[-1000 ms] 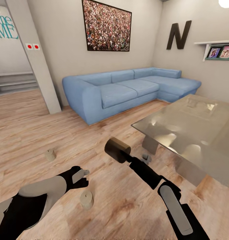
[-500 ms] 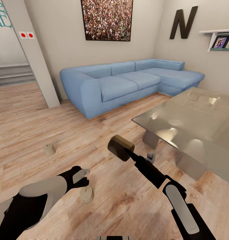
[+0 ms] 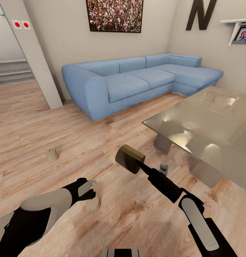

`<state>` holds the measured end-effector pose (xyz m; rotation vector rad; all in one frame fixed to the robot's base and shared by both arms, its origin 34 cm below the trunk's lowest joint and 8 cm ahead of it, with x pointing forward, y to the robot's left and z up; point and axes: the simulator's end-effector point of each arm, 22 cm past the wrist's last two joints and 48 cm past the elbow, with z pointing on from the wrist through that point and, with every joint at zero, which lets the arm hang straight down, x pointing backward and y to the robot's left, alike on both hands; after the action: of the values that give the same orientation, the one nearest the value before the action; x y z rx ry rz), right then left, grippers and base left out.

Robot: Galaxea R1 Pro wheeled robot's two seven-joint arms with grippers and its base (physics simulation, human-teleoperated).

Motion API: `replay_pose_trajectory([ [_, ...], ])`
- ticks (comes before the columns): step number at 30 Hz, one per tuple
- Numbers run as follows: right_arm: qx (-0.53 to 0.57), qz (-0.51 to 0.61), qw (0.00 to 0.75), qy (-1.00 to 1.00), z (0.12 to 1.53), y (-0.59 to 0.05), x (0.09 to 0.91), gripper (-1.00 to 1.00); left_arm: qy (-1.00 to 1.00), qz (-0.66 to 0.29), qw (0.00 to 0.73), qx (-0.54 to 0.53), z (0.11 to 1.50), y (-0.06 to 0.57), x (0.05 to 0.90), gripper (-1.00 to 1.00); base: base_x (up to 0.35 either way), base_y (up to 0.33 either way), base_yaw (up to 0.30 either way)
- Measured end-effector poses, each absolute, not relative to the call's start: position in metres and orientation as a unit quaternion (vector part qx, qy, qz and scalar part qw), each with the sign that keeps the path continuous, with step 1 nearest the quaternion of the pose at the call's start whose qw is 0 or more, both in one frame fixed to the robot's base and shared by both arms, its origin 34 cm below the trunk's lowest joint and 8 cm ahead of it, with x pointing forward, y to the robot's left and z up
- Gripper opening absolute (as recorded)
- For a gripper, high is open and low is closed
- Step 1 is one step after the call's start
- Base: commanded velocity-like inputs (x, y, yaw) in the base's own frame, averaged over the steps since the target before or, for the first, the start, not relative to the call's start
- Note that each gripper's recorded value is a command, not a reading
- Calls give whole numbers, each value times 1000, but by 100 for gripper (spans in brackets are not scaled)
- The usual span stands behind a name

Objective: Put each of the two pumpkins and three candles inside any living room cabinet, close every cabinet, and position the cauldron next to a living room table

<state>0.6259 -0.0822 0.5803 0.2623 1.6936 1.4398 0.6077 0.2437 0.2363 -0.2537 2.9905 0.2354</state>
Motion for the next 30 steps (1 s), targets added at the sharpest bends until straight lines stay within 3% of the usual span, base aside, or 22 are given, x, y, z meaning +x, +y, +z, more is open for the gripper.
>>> replay_pose_trajectory([
  [11,91,589,439,673,586,-82,622,-100,991,77,67,-82,236,242,608,100,7,0,0],
  [30,90,590,439,672,587,-82,621,-100,992,70,67,-76,236,229,608,100,139,0,0],
])
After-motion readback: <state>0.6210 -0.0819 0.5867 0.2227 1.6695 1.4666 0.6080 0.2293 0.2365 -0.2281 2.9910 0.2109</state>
